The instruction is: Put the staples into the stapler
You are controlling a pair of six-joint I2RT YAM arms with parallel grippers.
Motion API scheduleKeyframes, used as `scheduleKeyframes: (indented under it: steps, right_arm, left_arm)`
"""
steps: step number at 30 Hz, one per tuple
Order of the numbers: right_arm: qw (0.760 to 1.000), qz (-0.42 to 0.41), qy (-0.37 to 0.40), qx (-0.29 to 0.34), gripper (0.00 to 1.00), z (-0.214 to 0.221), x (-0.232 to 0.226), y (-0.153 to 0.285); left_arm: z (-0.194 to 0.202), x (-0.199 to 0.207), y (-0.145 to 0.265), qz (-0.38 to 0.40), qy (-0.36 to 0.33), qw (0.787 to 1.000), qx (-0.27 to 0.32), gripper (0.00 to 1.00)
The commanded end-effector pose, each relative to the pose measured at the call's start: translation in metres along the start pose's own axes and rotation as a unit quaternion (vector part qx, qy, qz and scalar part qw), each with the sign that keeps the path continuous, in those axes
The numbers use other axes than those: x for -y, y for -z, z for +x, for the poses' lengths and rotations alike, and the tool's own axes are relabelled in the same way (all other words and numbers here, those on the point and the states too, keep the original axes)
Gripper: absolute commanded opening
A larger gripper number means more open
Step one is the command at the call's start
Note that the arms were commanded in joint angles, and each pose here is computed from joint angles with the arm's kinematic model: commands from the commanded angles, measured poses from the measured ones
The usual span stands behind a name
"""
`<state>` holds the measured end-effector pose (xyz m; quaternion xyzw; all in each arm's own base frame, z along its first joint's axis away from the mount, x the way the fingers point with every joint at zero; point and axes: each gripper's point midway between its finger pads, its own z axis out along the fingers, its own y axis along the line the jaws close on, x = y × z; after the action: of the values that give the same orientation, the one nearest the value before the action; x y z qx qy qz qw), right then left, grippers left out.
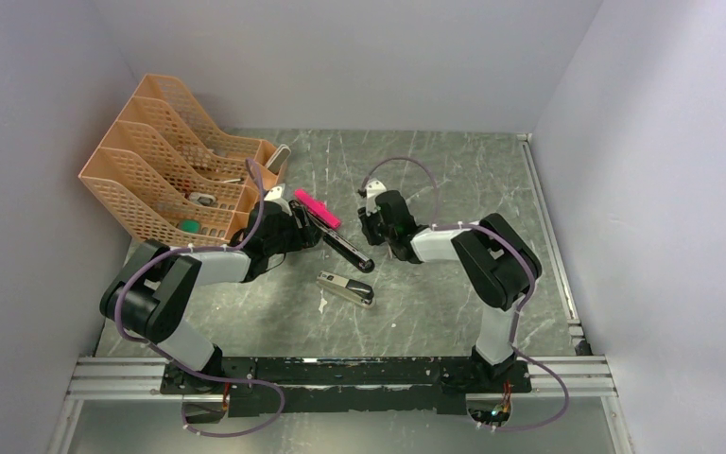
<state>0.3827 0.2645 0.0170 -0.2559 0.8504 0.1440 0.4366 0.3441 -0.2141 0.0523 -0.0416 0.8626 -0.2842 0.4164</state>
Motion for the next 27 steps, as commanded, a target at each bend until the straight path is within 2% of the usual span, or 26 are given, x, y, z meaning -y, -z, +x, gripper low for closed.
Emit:
scheduleKeyframes:
  steps: [1,27]
  right_arm:
    - [1.0,0.003,0.006,-0.018,0.27,0.023,-0.001,-0.003]
    - [1.0,-0.002,0.012,-0.027,0.3,0.063,-0.002,0.004]
  left_arm:
    - [-0.013,0.007,0.002,0.01,-0.011,1.0,0.026,0.68]
    - [-0.013,0.007,0.003,0.009,-0.012,1.0,0.026,0.68]
